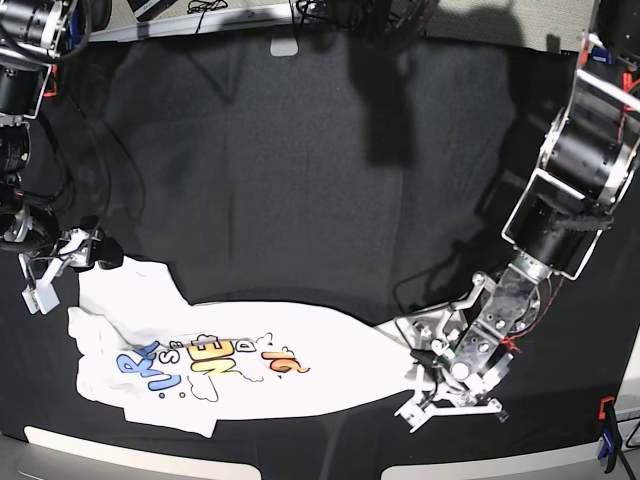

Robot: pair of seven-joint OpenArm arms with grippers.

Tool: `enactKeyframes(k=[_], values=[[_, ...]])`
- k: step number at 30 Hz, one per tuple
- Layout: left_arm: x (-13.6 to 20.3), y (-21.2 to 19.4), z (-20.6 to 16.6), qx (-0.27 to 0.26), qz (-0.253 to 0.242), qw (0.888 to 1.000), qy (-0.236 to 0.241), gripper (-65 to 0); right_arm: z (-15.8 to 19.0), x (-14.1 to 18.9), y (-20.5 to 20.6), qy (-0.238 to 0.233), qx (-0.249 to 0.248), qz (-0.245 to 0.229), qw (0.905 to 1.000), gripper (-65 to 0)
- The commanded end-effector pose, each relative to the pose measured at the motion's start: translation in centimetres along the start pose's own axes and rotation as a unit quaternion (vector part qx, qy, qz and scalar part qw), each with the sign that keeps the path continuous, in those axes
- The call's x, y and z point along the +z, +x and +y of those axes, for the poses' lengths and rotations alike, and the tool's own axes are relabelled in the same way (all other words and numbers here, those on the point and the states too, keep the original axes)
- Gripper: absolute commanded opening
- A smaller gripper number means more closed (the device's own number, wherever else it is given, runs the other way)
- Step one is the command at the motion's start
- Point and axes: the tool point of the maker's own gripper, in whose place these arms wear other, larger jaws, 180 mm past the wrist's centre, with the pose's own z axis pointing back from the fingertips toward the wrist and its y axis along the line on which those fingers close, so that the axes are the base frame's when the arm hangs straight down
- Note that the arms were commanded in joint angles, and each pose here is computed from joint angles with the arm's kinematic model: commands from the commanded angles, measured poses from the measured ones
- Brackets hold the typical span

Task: Layout the t-shirt on the table in an organized manner, then fold the t-shirt properly
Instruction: 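Pull the grasped shirt edge with the left gripper to spread the shirt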

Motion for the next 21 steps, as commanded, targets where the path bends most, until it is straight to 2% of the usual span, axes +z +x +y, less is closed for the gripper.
enactKeyframes(k=[1, 4, 7, 10, 13, 15, 21], values=[[0.6, 1.4, 1.9, 0.004, -0.013, 1.000, 0.021, -52.0, -0.4, 1.0, 2.2, -0.004, 0.012, -0.031, 0.9995, -27.3], [0.2, 0.3, 0.6, 0.002, -0.003, 1.000, 0.011, -52.1, -0.4, 1.0, 2.2, -0.004, 0.012, -0.031, 0.9995, -27.3], [-0.1, 0.2, -0.9, -0.001, -0.027, 1.000, -0.001, -52.0, -0.4, 1.0, 2.2, -0.004, 0.012, -0.031, 0.9995, -27.3], [-0.4, 0.8, -1.8, -0.024, -0.091, 0.996, 0.004, -52.0, -0.4, 1.0, 2.2, -0.004, 0.012, -0.031, 0.9995, -27.3], [-0.2, 1.2, -2.1, -0.098, -0.168, 0.980, 0.032, -50.0, -0.5, 1.0, 2.2, -0.004, 0.012, -0.030, 0.9995, -27.3], [0.0, 1.0, -1.6, -0.126, -0.193, 0.972, 0.043, -47.7, -0.5, 1.0, 2.2, -0.004, 0.012, -0.030, 0.9995, -27.3], [-0.4, -1.3, 2.6, -0.144, -0.158, 0.974, 0.080, -47.3, -0.4, 1.0, 2.2, -0.004, 0.012, -0.030, 0.9995, -27.3]])
